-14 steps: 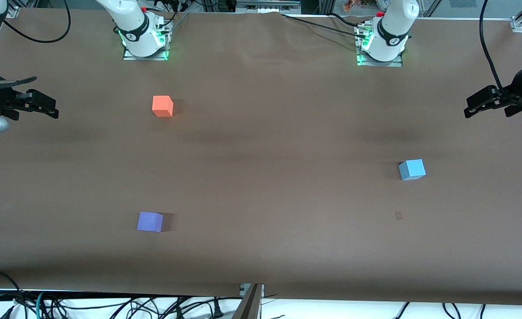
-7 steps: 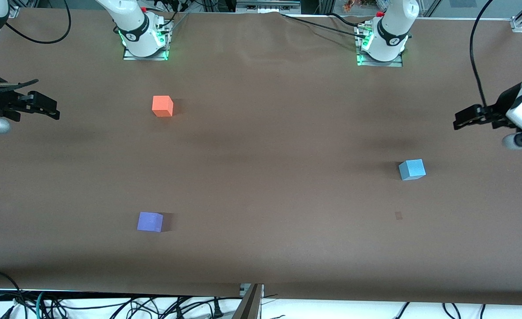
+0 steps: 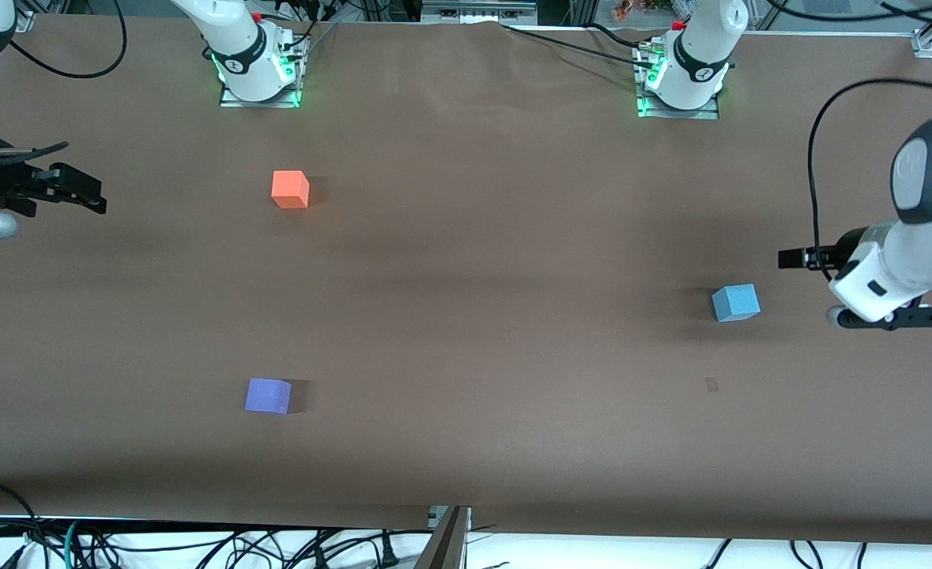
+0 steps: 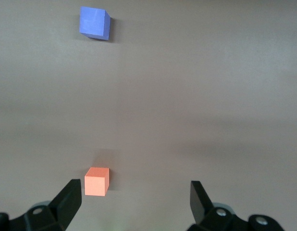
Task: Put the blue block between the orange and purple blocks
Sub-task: 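Move the left gripper down over the light-blue cube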
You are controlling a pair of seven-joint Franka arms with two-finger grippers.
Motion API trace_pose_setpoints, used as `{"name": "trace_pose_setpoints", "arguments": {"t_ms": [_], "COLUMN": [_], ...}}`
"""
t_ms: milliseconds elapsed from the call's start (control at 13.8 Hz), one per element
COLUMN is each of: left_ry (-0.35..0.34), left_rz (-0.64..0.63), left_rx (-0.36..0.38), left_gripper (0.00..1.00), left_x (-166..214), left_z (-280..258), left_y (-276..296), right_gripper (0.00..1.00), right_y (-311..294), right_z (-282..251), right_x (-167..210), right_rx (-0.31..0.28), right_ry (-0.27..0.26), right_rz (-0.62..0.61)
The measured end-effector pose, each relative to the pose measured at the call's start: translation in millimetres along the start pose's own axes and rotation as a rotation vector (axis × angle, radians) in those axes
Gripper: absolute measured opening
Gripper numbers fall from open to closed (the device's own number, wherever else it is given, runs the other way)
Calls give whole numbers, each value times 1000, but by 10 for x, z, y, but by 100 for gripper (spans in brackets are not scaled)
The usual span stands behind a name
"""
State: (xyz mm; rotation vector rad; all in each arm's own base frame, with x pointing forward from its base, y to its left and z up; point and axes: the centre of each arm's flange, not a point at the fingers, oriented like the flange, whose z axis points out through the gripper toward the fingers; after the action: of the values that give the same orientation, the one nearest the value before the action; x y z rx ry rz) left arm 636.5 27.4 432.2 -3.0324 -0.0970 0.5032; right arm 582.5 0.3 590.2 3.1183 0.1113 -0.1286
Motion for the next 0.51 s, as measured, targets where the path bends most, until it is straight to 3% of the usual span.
{"name": "trace_pose_setpoints", "arguments": {"t_ms": [289,506], "left_ry": [148,164], "left_rz": [-21,-47], "left_rx": [-68,-135], "left_gripper": [100,100], "left_x": [262,197], "left_z": [1176,1790], "left_y": [-221,-117], "right_gripper": [100,100], "right_y": [2,3], "right_z": [-2,-1], "right_x": [5,9], "right_rx": [0,0], "right_ry": [3,5], "right_rz": [0,0]}}
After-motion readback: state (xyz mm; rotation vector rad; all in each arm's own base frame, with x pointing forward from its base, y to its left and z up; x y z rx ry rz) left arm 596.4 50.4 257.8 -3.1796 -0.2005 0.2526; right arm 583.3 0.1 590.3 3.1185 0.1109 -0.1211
